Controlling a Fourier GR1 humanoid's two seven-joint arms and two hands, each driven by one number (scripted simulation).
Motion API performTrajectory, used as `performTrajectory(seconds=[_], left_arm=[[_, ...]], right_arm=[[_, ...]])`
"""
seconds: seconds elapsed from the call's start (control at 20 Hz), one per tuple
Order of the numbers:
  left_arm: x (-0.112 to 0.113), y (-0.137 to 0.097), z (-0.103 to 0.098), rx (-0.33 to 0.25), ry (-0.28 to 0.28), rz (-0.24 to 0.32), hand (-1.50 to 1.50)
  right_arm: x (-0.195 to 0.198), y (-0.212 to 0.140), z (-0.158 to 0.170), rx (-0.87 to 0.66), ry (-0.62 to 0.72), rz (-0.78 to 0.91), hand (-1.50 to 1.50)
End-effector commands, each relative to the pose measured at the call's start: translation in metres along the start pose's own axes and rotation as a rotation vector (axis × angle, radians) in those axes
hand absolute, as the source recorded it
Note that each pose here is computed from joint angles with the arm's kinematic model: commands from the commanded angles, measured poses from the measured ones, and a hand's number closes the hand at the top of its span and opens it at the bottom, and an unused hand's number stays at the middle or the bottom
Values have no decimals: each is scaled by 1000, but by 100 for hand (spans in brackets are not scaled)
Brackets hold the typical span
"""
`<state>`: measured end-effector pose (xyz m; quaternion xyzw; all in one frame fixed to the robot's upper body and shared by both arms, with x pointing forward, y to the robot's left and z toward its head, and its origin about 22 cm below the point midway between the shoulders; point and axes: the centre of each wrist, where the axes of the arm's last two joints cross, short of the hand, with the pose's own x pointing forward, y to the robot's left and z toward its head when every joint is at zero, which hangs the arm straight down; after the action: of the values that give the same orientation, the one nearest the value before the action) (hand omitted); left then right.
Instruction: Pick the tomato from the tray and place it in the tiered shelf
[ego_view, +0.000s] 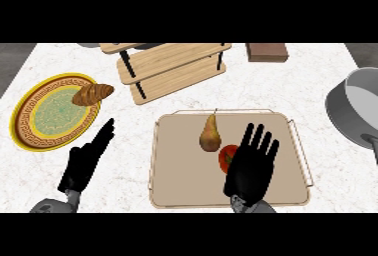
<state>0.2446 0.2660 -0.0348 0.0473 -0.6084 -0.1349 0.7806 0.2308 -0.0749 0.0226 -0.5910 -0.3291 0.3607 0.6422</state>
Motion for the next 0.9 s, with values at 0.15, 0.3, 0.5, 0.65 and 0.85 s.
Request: performTrajectory(seconds=[0.15, 0.3, 0.5, 0.65, 0.85], left_arm=[[-1, -2, -1, 10, 11, 7, 0], [8, -11, -9, 1, -13, -4, 0], [5, 2, -5, 9, 1, 10, 0], [-8, 8, -3, 0, -2, 11, 0], [-10, 5, 8, 2, 11, 1, 0]], right_arm=[[13, 1, -2, 12, 208, 35, -150], [15, 3, -30, 37, 233, 32, -150], [8, 18, -8, 32, 214, 34, -150], [16, 26, -16, 59, 182, 18, 150], [30, 24, -21, 36, 103, 32, 150]])
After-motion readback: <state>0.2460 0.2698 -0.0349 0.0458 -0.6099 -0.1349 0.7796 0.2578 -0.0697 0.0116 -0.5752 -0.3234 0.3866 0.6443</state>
